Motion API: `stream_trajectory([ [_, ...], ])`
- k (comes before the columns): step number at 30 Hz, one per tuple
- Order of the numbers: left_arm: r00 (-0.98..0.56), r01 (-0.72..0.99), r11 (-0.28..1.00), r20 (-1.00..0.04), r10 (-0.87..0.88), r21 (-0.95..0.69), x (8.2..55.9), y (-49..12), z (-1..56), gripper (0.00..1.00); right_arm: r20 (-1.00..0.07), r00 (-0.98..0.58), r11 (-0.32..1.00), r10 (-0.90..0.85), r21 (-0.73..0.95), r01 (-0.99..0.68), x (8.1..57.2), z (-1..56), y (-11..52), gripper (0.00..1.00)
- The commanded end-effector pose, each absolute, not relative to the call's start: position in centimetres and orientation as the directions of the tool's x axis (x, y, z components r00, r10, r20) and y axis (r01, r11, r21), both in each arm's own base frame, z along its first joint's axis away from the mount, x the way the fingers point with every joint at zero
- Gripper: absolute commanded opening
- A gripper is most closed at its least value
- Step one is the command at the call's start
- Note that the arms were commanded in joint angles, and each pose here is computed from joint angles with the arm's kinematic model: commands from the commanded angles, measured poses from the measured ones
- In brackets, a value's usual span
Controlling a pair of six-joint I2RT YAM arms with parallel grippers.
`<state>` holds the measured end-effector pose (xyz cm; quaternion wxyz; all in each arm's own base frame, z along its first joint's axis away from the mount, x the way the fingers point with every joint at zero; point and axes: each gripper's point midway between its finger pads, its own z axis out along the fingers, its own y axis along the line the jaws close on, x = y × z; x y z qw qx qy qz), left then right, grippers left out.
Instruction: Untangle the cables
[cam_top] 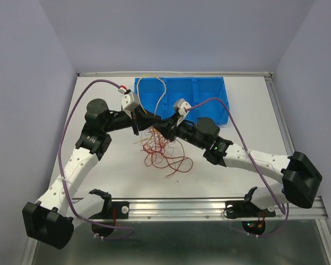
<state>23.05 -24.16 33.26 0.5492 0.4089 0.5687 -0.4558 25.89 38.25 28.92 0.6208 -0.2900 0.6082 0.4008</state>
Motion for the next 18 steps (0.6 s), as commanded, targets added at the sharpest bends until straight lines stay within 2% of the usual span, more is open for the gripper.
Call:
stream_trajectory([
  [1,0.018,0.973,0.23,-0.998,-0.061,0.004,22.4,-24.0,35.9,0.0,-0.974,0.008,0.5,0.227,0.11,-0.859,26.5,32.9,39.3,0.22],
  [6,0.075,0.959,0.279,-0.992,-0.099,0.045,22.3,-23.4,40.9,0.0,-0.984,-0.087,0.487,0.154,0.152,-0.86,26.9,26.8,40.7,0.22],
  [11,0.16,0.937,0.334,-0.975,-0.157,0.1,22.0,-22.3,48.5,0.0,-0.968,-0.234,0.487,0.089,0.248,-0.837,26.3,16.9,40.8,0.22],
  [14,0.224,0.917,0.372,-0.957,-0.183,0.143,21.1,-21.5,53.1,0.0,-0.957,-0.267,0.486,0.117,0.29,-0.824,25.5,14.8,39.9,0.23],
  [17,0.27,0.872,0.464,-0.944,-0.19,0.156,21.3,-20.1,56.4,0.0,-0.949,-0.289,0.494,0.127,0.313,-0.811,25.2,13.8,39.2,0.23],
  [18,0.331,0.835,0.517,-0.922,-0.2,0.188,21.0,-19.1,59.2,0.0,-0.948,-0.292,0.49,0.127,0.316,-0.812,25.0,13.7,39.2,0.23],
])
